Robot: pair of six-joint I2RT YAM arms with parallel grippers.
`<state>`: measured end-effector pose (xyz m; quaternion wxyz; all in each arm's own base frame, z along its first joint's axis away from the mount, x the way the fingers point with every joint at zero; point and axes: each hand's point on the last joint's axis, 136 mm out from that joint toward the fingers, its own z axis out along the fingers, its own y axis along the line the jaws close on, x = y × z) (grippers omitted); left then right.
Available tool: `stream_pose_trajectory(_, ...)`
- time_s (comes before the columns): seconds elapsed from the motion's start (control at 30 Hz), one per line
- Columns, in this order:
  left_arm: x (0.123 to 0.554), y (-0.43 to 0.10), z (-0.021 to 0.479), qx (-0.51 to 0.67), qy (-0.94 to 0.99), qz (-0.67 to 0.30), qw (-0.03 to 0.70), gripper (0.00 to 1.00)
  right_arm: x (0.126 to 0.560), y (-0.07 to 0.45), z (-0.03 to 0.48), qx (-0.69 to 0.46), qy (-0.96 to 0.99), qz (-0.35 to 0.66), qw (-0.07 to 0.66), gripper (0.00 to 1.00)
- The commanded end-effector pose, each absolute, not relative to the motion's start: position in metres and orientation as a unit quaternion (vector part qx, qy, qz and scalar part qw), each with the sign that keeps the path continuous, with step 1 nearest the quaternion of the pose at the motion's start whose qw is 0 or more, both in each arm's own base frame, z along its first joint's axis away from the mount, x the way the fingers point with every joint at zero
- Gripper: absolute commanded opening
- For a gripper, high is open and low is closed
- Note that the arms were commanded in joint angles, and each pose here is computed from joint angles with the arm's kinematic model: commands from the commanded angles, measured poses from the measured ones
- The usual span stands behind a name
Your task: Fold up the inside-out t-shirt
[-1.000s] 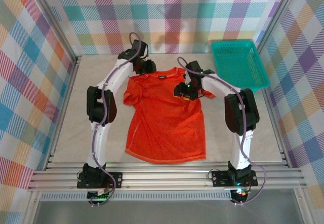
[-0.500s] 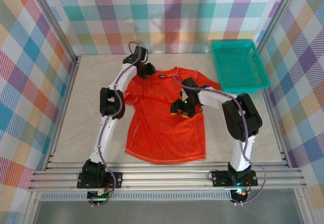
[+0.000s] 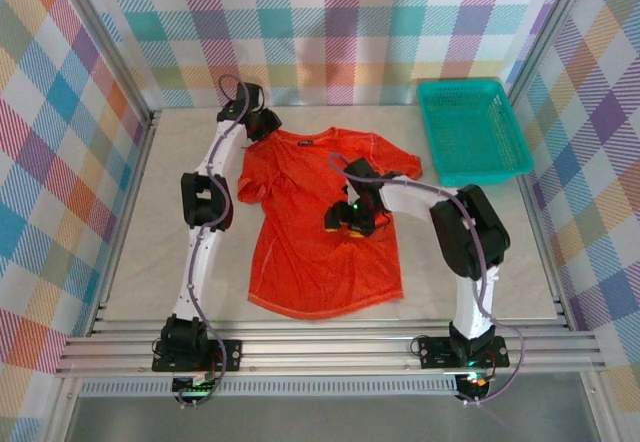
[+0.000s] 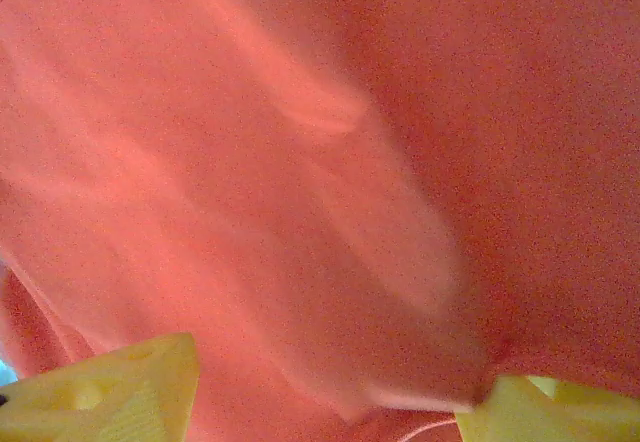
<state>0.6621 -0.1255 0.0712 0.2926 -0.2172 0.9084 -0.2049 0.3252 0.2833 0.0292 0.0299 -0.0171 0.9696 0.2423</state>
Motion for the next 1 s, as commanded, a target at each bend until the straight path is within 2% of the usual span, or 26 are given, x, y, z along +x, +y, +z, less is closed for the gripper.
stream_pose_trajectory(0.0, 0.626, -0.105, 0.182, -0.152, 0.917, -0.117, 0.351, 0.36, 0.37, 0.265, 0.007, -0.016, 0.978, 0.198, 0.061, 0.67)
stream_pose_trajectory(0.13, 0.556, -0.118, 0.211, -0.098, 0.936, -0.079, 0.329, 0.36, 0.389, 0.273, 0.044, -0.037, 0.972, 0.217, 0.078, 0.68)
stream_pose_trajectory(0.3, 0.428, -0.193, 0.195, -0.005, 0.948, -0.111, 0.297, 0.34, 0.356, 0.258, 0.105, -0.036, 0.965, 0.239, 0.102, 0.67)
stream_pose_trajectory(0.37, 0.384, -0.22, 0.177, 0.021, 0.946, -0.162, 0.281, 0.33, 0.33, 0.246, 0.117, -0.028, 0.963, 0.245, 0.105, 0.63)
stream_pose_trajectory(0.47, 0.338, -0.235, 0.153, 0.021, 0.942, -0.211, 0.259, 0.31, 0.287, 0.229, 0.116, -0.015, 0.963, 0.25, 0.101, 0.5)
stream_pose_trajectory(0.6, 0.314, -0.239, 0.116, -0.014, 0.944, -0.246, 0.219, 0.31, 0.252, 0.206, 0.097, 0.005, 0.968, 0.232, 0.094, 0.47)
stream_pose_trajectory(0.8, 0.303, -0.264, 0.076, -0.02, 0.952, -0.257, 0.162, 0.29, 0.248, 0.207, 0.072, 0.024, 0.967, 0.241, 0.084, 0.48)
stream_pose_trajectory(0.97, 0.295, -0.234, 0.032, -0.049, 0.975, -0.174, 0.128, 0.26, 0.251, 0.207, 0.039, 0.037, 0.972, 0.225, 0.059, 0.47)
